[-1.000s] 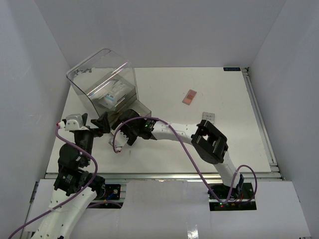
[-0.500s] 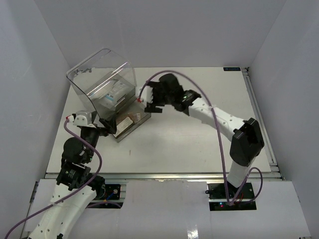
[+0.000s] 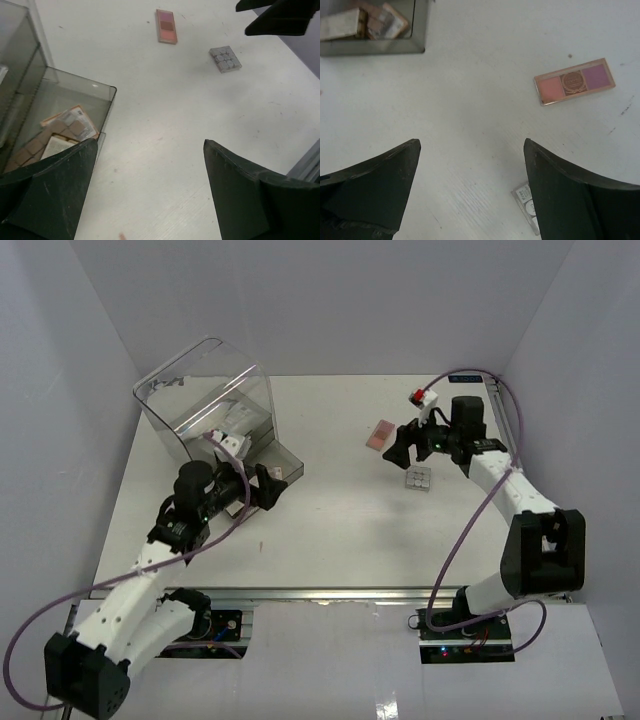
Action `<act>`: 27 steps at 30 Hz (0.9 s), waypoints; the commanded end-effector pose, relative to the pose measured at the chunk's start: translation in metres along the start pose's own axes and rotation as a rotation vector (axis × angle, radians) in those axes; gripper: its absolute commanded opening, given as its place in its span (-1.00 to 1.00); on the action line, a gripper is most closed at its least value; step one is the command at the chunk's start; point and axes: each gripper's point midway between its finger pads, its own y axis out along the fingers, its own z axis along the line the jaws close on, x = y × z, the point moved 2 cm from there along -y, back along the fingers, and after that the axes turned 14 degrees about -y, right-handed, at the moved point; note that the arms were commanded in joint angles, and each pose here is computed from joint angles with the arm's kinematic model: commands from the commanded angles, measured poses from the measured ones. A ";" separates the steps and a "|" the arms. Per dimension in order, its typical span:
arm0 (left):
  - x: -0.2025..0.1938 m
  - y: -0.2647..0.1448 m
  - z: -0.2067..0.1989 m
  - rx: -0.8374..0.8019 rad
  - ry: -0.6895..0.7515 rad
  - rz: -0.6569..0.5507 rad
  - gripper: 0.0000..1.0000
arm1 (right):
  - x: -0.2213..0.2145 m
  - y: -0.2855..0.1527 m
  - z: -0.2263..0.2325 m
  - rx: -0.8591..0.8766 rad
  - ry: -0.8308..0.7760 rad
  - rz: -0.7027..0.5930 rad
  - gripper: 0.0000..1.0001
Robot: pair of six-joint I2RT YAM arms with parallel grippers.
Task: Organize the makeup
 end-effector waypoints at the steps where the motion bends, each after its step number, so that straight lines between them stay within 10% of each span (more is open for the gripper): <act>1: 0.018 0.048 -0.037 -0.152 -0.103 0.118 0.95 | 0.014 -0.058 -0.020 -0.117 0.065 -0.214 0.80; 11: -0.014 0.226 -0.084 -0.145 -0.018 0.393 0.75 | 0.011 -0.108 -0.023 -0.110 0.122 -0.350 0.83; 27: -0.047 0.391 -0.050 -0.035 0.147 0.242 0.86 | 0.010 -0.114 -0.027 -0.129 0.114 -0.354 0.84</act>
